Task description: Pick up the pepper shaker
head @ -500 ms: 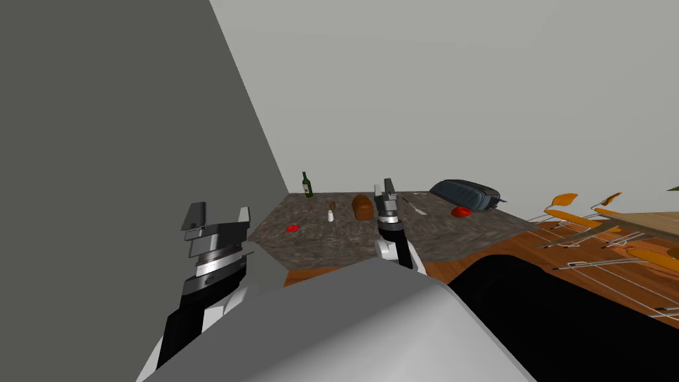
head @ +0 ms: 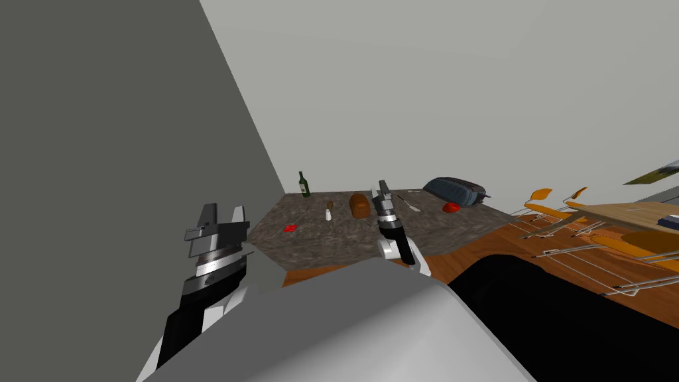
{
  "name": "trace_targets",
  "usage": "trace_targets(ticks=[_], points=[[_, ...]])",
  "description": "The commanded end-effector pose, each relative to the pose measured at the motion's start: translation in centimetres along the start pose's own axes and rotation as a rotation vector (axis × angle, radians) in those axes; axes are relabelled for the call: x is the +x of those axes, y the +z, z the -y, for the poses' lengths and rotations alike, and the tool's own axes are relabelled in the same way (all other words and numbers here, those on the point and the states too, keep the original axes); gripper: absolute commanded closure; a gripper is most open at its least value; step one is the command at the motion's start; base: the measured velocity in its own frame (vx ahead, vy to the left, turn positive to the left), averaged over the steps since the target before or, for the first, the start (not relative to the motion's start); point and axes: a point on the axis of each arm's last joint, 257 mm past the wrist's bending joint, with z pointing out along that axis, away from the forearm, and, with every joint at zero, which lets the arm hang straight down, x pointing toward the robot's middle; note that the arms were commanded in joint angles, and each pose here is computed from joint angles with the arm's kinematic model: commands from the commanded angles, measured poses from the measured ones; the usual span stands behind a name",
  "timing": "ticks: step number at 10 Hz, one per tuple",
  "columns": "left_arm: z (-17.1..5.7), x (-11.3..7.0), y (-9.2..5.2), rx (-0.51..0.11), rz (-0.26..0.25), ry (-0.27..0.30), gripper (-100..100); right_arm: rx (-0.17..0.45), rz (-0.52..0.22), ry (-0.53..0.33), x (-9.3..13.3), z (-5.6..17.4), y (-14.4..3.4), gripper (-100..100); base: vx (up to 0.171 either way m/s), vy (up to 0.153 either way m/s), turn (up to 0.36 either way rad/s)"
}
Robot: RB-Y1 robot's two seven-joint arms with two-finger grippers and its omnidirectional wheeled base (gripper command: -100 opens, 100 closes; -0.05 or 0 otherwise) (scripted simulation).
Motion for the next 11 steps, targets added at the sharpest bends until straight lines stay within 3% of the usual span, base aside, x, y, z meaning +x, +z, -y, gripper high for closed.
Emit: trace_targets(ticks=[1, 2, 3, 9, 11], points=[[0.0, 0.0, 0.0, 0.000, 0.000, 0.000, 0, 0.064, -0.014, 0.012, -0.4, 2.4, -0.2, -100, -0.059, 0.008, -0.125], [0.0, 0.0, 0.0, 0.000, 0.000, 0.000, 0, 0.105, -0.017, 0.022, -0.7, 3.9, -0.3, -100, -0.077, 0.010, -0.145], [0.0, 0.0, 0.0, 0.000, 0.000, 0.000, 0, 0.108, -0.017, 0.022, -0.7, 3.9, -0.3, -100, -0.050, 0.002, -0.037], [0.0, 0.0, 0.0, 0.000, 0.000, 0.000, 0, 0.346, 0.034, 0.112, -3.4, 12.1, -1.7, -100, -0.061, 0.003, -0.124], [0.0, 0.0, 0.0, 0.000, 0.000, 0.000, 0, 0.370, 0.038, 0.112, -3.5, 12.6, -2.0, -100, -0.036, 0.005, -0.023]])
